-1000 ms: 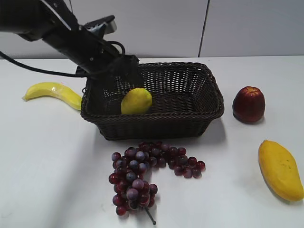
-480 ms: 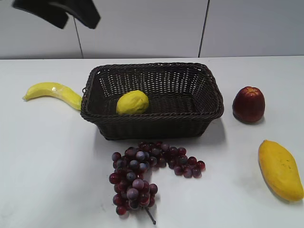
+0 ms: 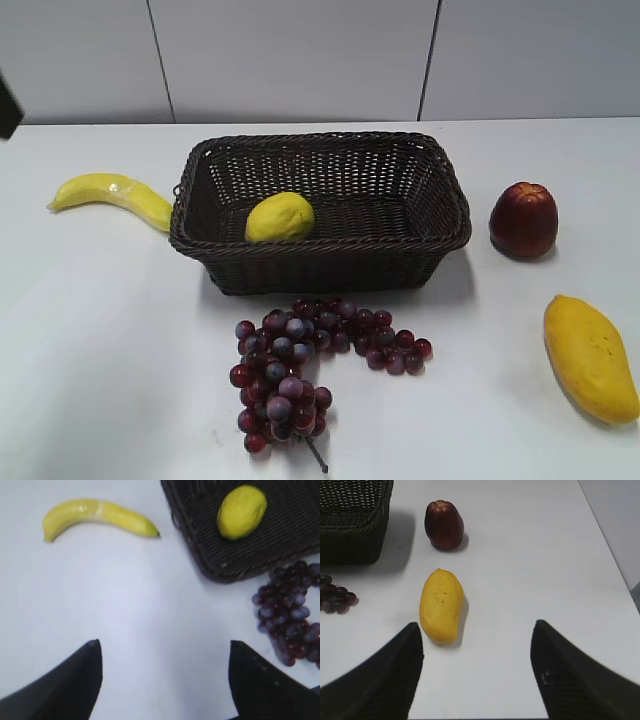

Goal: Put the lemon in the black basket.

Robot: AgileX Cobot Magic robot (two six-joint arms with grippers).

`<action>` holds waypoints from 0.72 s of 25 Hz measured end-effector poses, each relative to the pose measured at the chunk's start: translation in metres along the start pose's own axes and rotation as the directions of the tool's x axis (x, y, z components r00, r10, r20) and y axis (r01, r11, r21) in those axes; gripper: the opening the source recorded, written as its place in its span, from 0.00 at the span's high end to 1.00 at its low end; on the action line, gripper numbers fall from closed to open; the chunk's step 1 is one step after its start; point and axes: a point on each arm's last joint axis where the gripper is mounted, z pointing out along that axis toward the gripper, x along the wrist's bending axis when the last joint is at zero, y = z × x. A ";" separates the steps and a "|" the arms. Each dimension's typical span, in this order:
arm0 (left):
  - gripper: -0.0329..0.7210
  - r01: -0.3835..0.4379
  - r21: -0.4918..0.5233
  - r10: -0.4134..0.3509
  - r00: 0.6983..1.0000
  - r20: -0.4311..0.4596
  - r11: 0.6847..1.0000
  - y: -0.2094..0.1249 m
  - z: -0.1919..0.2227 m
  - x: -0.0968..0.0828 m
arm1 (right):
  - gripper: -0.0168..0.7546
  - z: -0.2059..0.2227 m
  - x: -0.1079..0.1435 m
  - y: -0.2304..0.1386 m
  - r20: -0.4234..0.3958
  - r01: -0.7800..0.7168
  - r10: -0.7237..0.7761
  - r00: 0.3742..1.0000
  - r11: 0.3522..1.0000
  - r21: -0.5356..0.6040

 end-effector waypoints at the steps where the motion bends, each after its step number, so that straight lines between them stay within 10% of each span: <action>1: 0.17 0.019 0.008 -0.018 1.000 -0.009 1.000 -0.014 -0.002 0.003 | 0.26 0.000 0.000 0.000 0.000 0.000 0.000 1.000 1.000 0.000; 10: 0.17 0.117 0.012 -0.116 0.992 -0.043 0.993 -0.146 0.001 -0.005 | 0.26 0.000 0.000 0.000 0.000 0.000 0.000 1.000 1.000 0.000; 18: 0.11 0.099 -0.259 -0.107 0.994 -0.020 0.961 -0.221 -0.011 -0.028 | 0.26 0.000 0.000 0.000 0.000 0.000 0.000 1.000 1.000 0.000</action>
